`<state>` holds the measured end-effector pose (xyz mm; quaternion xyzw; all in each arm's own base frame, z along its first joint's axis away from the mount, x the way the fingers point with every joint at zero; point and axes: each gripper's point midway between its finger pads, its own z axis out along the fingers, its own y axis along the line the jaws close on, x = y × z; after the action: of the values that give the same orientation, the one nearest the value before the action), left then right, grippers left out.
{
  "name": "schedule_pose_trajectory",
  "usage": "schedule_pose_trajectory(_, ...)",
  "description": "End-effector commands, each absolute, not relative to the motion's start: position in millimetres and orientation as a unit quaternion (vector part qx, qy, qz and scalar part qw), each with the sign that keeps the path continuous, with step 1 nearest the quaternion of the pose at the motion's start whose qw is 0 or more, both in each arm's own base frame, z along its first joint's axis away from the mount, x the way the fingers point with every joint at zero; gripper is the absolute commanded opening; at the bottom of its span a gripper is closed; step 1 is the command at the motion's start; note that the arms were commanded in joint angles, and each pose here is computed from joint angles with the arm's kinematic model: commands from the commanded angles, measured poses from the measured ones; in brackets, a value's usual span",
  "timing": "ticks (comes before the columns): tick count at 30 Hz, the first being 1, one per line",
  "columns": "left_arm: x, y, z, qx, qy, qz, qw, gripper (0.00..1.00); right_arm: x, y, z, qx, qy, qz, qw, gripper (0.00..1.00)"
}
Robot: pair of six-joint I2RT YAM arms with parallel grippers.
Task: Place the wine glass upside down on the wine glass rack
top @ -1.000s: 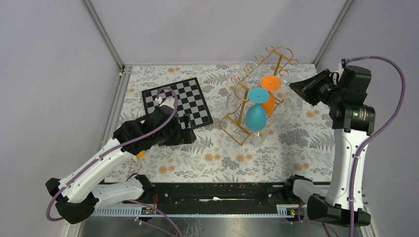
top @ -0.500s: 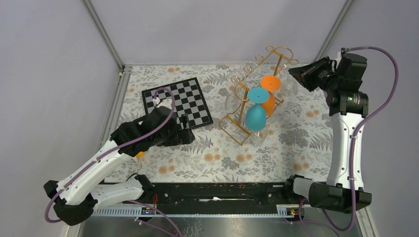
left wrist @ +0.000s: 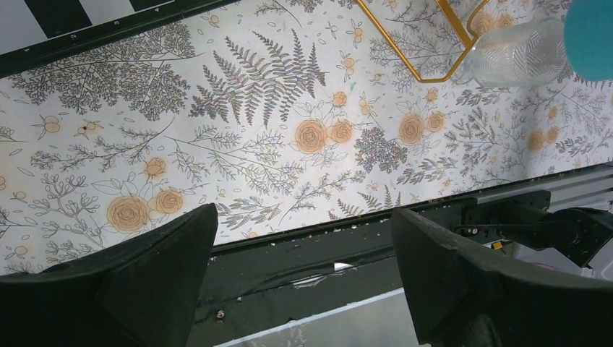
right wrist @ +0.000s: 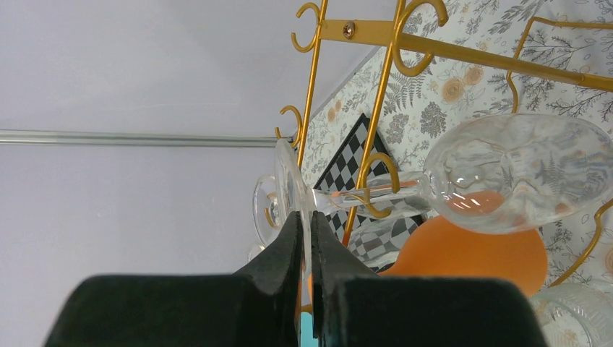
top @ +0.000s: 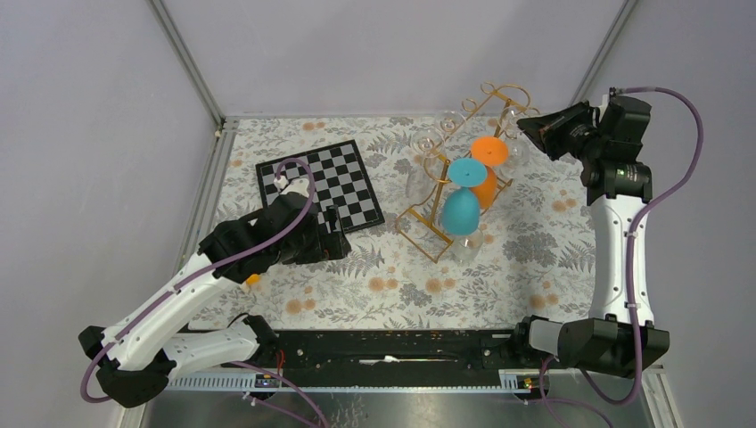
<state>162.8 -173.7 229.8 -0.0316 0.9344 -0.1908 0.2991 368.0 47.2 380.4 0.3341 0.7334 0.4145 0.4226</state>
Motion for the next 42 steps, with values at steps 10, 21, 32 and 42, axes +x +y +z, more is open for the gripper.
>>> schedule_pose_trajectory(10, 170, -178, 239, -0.043, 0.927, -0.204, 0.313, 0.99, 381, 44, 390, 0.315, 0.713, 0.43, 0.456, 0.0)
schedule_pose_trajectory(21, 170, -179, 237, -0.042, 0.928, -0.202, 0.31, 0.99, 382, 44, 371, 0.319, 0.719, 0.425, 0.448, 0.06)
schedule_pose_trajectory(32, 170, -180, 237, -0.041, 0.929, -0.203, 0.308, 0.99, 375, 41, 366, 0.317, 0.723, 0.407, 0.459, 0.3)
schedule_pose_trajectory(42, 172, -181, 242, -0.04, 0.926, -0.204, 0.314, 0.99, 368, 40, 368, 0.306, 0.74, 0.387, 0.457, 0.35)
